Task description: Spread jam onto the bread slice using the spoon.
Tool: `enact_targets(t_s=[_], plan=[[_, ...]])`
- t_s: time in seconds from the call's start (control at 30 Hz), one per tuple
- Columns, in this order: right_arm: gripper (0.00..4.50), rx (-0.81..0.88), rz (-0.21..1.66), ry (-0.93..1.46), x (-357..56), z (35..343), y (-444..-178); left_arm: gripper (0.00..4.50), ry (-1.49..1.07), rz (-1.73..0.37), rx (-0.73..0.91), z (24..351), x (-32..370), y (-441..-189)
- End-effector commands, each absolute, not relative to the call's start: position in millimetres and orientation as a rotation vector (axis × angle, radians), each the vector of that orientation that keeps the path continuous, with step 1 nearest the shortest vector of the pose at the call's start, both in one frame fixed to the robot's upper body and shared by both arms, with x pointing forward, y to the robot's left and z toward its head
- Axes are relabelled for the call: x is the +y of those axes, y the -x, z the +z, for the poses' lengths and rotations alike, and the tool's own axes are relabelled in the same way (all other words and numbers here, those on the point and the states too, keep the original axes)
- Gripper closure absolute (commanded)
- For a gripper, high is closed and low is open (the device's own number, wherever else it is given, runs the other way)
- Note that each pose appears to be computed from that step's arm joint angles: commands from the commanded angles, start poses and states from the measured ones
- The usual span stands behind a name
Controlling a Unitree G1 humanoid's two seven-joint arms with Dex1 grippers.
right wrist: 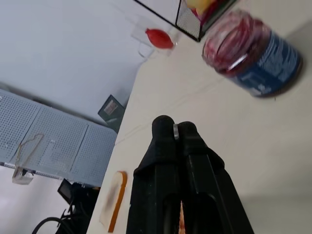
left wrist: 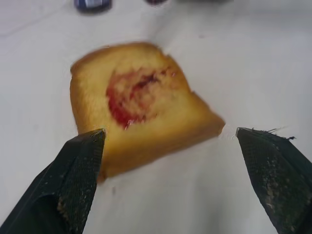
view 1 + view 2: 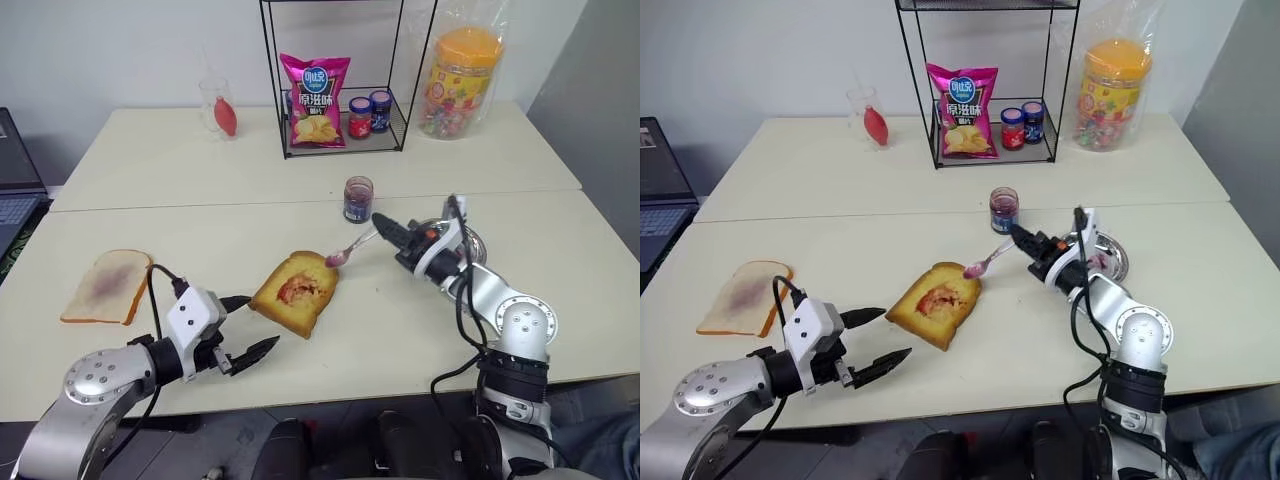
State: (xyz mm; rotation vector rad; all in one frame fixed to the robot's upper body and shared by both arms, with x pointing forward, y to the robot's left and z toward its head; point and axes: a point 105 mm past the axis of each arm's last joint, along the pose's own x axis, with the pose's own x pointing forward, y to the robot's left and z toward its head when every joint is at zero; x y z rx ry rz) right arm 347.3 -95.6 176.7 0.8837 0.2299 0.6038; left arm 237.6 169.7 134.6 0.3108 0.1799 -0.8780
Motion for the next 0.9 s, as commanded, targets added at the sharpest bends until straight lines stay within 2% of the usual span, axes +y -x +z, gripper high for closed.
enact_targets(t_s=[0.03, 0.23, 0.43, 0.7, 0.9], plan=[[4.47, 0.083, 0.506, -0.833, -139.5, 198.9, -347.8, 0.0, -0.348, -0.983, 0.078, 169.1, 139.4, -242.2], [4.47, -0.002, 0.313, -0.792, -209.0, 200.1, -349.3, 0.0, -0.465, -1.128, 0.1, 166.6, 96.4, -253.8], [4.47, -0.019, 0.186, -0.748, -255.1, 192.2, -354.5, 0.0, -0.459, -1.166, 0.084, 165.8, 55.3, -277.0], [4.47, 0.011, 0.153, -0.787, -271.0, 175.8, -365.7, 0.0, -0.463, -1.232, 0.067, 172.5, 22.7, -288.0], [4.47, 0.084, 0.111, -0.79, -279.5, 148.4, -377.9, 0.0, -0.456, -1.221, 0.077, 171.3, 1.6, -299.7]])
